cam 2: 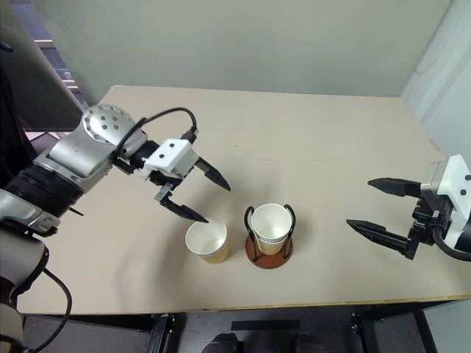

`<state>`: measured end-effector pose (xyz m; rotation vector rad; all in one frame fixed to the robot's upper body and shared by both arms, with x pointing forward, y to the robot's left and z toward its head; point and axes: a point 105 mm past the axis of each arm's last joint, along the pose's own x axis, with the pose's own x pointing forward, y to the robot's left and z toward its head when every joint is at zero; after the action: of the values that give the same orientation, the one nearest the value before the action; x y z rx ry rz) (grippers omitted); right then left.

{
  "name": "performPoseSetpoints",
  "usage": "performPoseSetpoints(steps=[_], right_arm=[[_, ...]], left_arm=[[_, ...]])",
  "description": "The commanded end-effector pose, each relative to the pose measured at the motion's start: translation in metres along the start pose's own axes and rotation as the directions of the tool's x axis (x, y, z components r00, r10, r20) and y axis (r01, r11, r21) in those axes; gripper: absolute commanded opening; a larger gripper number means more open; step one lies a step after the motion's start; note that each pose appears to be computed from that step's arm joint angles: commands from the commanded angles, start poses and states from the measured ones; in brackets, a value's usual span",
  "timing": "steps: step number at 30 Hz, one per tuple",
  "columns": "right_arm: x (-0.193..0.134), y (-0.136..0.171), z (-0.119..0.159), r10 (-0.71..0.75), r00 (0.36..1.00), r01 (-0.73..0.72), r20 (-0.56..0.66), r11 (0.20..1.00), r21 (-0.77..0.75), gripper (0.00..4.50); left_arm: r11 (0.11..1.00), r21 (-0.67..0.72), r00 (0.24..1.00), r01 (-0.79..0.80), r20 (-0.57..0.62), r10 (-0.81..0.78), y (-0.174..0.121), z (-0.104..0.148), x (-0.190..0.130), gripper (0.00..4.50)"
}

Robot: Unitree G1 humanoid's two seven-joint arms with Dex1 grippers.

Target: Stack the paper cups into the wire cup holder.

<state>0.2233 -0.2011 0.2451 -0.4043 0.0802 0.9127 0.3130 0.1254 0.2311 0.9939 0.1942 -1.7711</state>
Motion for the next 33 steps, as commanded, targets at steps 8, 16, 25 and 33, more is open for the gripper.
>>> performPoseSetpoints(steps=[8, 16, 25, 33], right_arm=[[-0.004, -0.004, 0.009, 0.001, 1.0, -0.001, -0.004, 0.999, -0.05, 4.49], [-0.004, -0.003, 0.011, 0.005, 1.0, -0.005, -0.001, 0.998, -0.055, 4.49], [-0.002, -0.003, 0.011, 0.003, 1.0, -0.004, -0.004, 0.998, -0.055, 4.49], [0.0, -0.003, 0.011, 0.008, 1.0, -0.008, -0.004, 0.998, -0.056, 4.49]], left_arm=[[0.995, 0.027, 0.995, 0.094, -0.034, -0.093, -0.014, 0.001, 0.016, 4.22], [0.987, 0.06, 0.984, 0.148, -0.104, -0.141, -0.016, -0.005, 0.032, 4.22], [0.988, 0.065, 0.983, 0.143, -0.123, -0.134, -0.013, -0.008, 0.035, 3.61], [0.982, 0.064, 0.977, 0.179, -0.126, -0.17, -0.02, -0.009, 0.041, 0.82]])
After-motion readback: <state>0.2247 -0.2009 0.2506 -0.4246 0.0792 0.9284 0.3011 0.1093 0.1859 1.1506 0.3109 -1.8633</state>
